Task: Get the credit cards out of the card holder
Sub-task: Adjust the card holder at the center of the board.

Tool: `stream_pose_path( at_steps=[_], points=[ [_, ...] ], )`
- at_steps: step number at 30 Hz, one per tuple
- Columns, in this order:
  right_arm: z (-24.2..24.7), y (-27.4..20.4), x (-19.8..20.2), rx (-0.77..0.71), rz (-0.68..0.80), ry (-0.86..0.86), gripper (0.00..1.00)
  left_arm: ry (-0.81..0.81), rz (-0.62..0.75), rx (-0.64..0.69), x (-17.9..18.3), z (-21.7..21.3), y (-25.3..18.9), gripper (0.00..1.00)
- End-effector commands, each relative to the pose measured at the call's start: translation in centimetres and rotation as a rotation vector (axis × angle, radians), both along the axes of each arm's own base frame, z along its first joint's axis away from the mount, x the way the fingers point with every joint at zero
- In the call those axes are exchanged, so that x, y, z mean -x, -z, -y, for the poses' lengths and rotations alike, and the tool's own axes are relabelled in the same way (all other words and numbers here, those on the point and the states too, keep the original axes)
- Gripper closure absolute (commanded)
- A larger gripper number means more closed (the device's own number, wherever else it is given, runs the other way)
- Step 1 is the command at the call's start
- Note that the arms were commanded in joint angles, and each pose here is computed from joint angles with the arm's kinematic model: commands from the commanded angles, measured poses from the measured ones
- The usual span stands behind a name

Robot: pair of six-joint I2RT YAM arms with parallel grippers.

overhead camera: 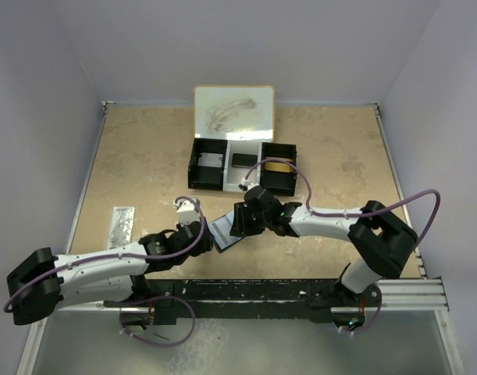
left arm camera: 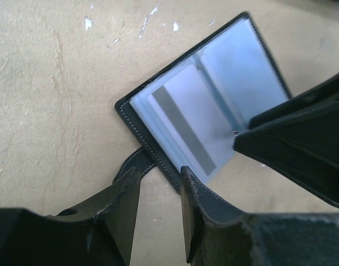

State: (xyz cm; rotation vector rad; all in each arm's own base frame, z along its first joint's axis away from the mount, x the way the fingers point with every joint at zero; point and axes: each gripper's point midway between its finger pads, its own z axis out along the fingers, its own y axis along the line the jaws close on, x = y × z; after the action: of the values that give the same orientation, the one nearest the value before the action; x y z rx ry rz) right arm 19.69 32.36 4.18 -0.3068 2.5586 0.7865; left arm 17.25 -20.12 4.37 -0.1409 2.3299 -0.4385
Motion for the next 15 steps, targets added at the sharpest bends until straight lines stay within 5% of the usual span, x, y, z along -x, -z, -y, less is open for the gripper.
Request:
stream_pose_path(
  at_steps=[1,9,15],
  points=[
    [-0.7,-1.1,-1.3,-0.073,0.018,-0.029,0.57,-0.025,0.079,0.15,-1.1,1.6,-4.8,0.66],
    [1.4,-3.1,-4.1,-0.06,0.082,0.048,0.55,-0.03,0.097,0.157,-1.5,2.0,-6.2,0.57],
    [5.3,0.2,-5.6,0.081,0.047,0.151,0.48,-0.014,0.083,0.15,-1.6,2.7,-5.5,0.51]
  ],
)
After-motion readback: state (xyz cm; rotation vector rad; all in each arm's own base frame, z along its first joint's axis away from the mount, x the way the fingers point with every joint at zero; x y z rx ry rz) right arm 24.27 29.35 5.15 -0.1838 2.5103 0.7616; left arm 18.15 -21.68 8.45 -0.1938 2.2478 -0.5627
